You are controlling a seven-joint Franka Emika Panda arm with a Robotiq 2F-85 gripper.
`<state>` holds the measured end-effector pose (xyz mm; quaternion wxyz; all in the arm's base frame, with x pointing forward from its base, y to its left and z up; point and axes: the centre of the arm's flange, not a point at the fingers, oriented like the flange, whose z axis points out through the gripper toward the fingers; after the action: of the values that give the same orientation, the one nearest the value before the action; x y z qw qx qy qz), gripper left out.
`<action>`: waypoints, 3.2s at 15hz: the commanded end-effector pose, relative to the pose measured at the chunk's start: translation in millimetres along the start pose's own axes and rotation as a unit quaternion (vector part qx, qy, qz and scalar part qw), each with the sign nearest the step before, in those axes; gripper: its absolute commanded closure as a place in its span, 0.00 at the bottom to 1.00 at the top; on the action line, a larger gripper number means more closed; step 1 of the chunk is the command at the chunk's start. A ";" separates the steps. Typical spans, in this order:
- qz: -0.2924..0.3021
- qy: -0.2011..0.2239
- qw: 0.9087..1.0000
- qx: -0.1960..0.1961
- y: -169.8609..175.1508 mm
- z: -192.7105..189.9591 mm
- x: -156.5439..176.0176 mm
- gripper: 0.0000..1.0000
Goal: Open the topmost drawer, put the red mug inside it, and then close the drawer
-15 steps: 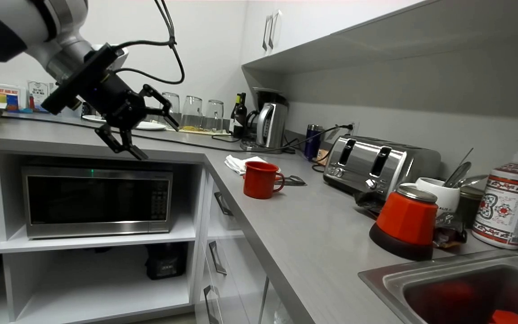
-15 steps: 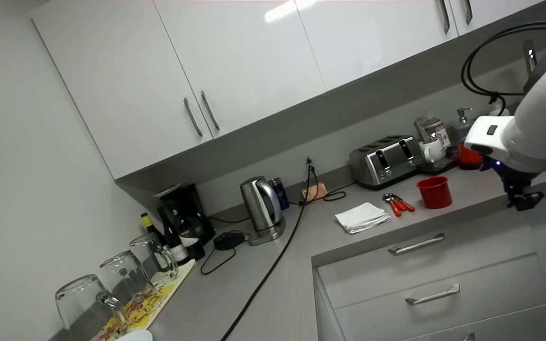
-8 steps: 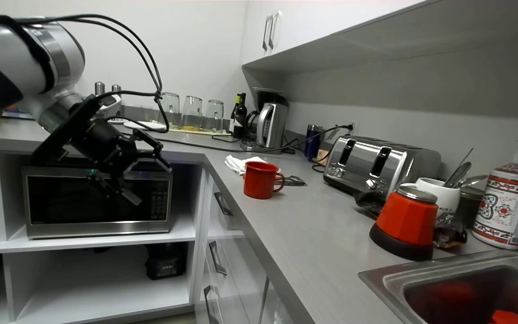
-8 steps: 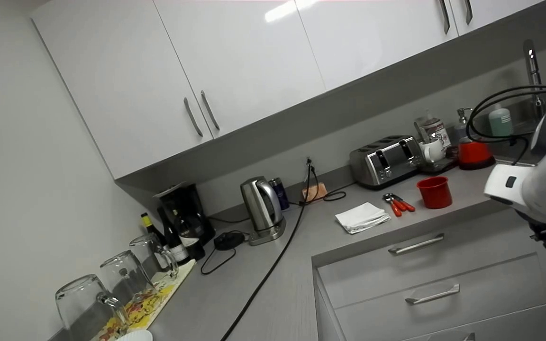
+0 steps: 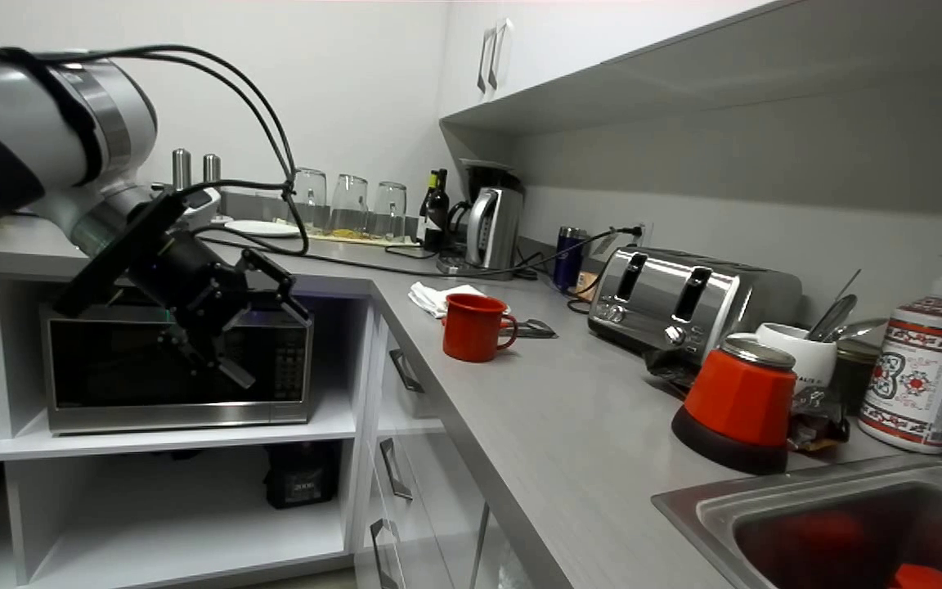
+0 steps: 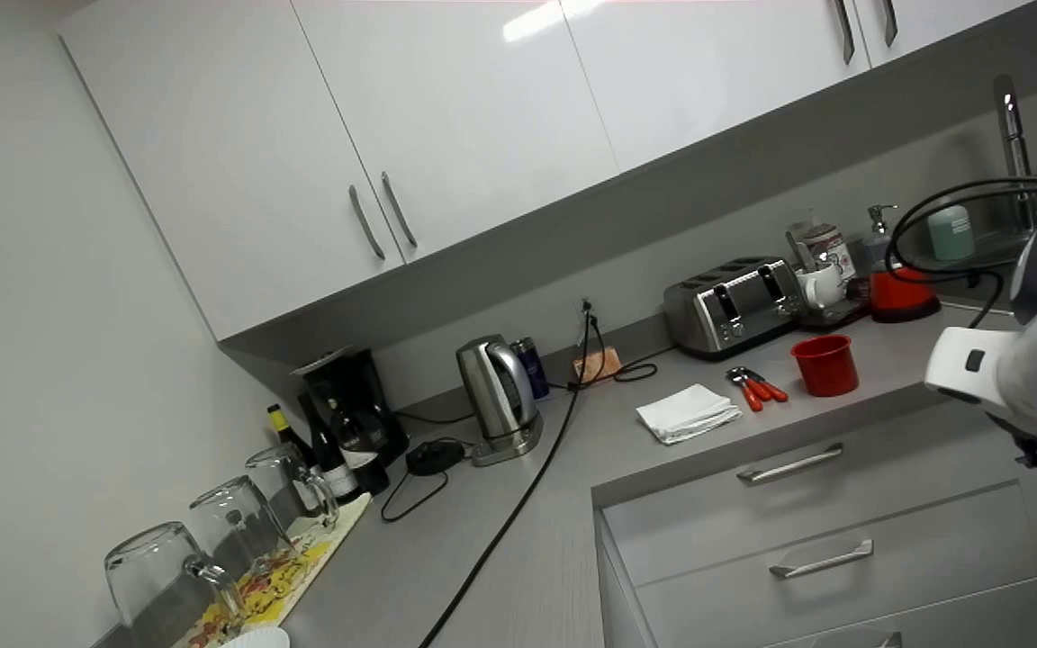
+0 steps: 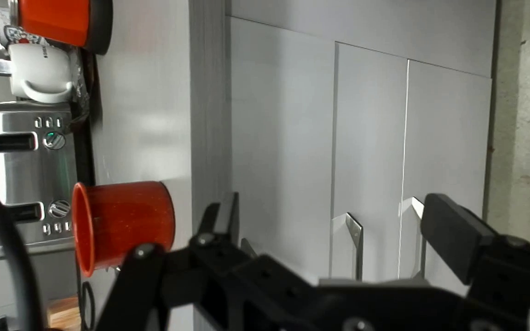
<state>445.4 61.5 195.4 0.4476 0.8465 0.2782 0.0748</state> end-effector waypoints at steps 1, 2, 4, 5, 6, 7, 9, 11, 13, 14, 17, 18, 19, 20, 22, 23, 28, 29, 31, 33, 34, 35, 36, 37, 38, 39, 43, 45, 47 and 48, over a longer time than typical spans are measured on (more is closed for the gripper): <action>-0.043 -0.003 0.998 -0.035 -28.0 19.6 13.3 0.00; -0.055 -0.005 0.997 -0.048 -34.5 23.6 17.3 0.00; -0.077 -0.007 0.995 -0.070 -45.2 30.9 25.3 0.00; -0.085 -0.006 0.993 -0.082 -49.7 34.2 29.5 0.00; -0.092 -0.004 0.991 -0.097 -54.9 38.6 35.9 0.00; -0.096 0.000 0.989 -0.109 -58.3 41.8 41.1 0.00; -0.098 0.013 0.986 -0.131 -65.2 49.3 55.9 0.00; -0.101 0.039 0.985 -0.138 -70.3 57.2 73.7 0.00; -0.094 0.059 0.985 -0.131 -70.3 61.5 91.3 0.00; -0.086 0.066 0.986 -0.127 -68.6 62.7 100.6 0.00; -0.063 0.085 0.988 -0.110 -55.6 66.5 129.4 0.00; -0.057 0.088 0.989 -0.106 -49.5 69.1 138.3 0.00; -0.050 0.088 0.990 -0.103 -42.2 72.3 146.1 0.00; -0.041 0.087 0.990 -0.101 -34.7 76.5 152.3 0.00; -0.027 0.083 0.991 -0.102 -22.2 86.4 161.2 0.00; -0.027 0.077 0.991 -0.105 -18.7 92.4 164.7 0.00; -0.022 0.069 0.991 -0.111 -16.2 95.3 152.8 0.00; -0.023 0.069 0.991 -0.111 -17.3 95.9 153.1 0.00; -0.006 0.083 0.985 -0.150 -31.0 90.6 155.8 0.00; -0.004 0.098 0.977 -0.188 -40.3 84.0 160.7 0.00; -0.008 0.108 0.972 -0.207 -47.4 80.0 164.4 0.00; -0.011 0.116 0.967 -0.226 -55.0 76.7 167.9 0.00; -0.019 0.124 0.962 -0.242 -65.1 74.2 171.3 0.00; -0.023 0.129 0.958 -0.257 -73.5 73.5 175.3 0.00; -0.025 0.129 0.954 -0.268 -82.4 75.3 179.1 0.00; -0.024 0.127 0.953 -0.275 -88.2 77.4 181.1 0.00; -0.004 0.098 0.953 -0.285 -94.7 94.6 178.2 0.00; 0.013 0.080 0.953 -0.292 -87.2 105.4 173.8 0.00; 0.025 0.066 0.952 -0.298 -79.9 116.2 172.0 0.00; 0.029 0.062 0.951 -0.301 -76.7 120.6 171.9 0.00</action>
<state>591.0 111.5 46.6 0.6484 0.6735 0.2755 0.2236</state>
